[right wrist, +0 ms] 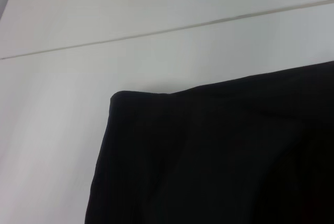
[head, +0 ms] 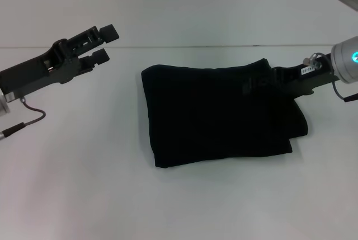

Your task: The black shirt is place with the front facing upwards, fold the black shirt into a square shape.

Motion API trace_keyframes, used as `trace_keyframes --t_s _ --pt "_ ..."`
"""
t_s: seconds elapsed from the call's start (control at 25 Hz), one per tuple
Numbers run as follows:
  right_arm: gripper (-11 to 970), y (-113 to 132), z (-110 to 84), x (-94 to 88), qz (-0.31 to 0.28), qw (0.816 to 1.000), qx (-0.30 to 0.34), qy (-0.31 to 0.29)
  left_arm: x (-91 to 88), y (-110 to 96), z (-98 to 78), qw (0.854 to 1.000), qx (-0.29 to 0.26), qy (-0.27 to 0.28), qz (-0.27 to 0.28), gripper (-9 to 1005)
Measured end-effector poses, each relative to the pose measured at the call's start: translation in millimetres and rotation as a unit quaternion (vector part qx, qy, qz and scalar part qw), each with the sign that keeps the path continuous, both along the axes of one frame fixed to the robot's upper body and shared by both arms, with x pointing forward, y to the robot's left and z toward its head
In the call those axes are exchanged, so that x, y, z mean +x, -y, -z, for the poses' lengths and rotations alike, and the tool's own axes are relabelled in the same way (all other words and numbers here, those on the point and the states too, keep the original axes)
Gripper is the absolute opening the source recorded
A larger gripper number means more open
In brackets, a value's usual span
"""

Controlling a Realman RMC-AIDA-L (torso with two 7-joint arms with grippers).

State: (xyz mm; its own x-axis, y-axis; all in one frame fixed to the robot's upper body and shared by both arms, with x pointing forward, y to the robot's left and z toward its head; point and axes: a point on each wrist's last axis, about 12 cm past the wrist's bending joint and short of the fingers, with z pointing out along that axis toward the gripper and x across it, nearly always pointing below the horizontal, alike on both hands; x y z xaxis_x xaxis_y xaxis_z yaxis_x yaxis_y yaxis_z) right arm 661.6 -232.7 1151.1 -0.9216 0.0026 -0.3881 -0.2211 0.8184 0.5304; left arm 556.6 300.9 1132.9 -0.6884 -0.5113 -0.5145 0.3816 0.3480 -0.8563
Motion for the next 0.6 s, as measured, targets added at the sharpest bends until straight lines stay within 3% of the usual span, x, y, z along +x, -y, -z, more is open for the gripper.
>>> trace_keyframes --t_s 0.6 --pt "925 -3 22.1 -1.6 0.002 0.999 -0.051 0.003 -3.0 -1 4.2 1.000 -0.011 -0.009 -0.002 948"
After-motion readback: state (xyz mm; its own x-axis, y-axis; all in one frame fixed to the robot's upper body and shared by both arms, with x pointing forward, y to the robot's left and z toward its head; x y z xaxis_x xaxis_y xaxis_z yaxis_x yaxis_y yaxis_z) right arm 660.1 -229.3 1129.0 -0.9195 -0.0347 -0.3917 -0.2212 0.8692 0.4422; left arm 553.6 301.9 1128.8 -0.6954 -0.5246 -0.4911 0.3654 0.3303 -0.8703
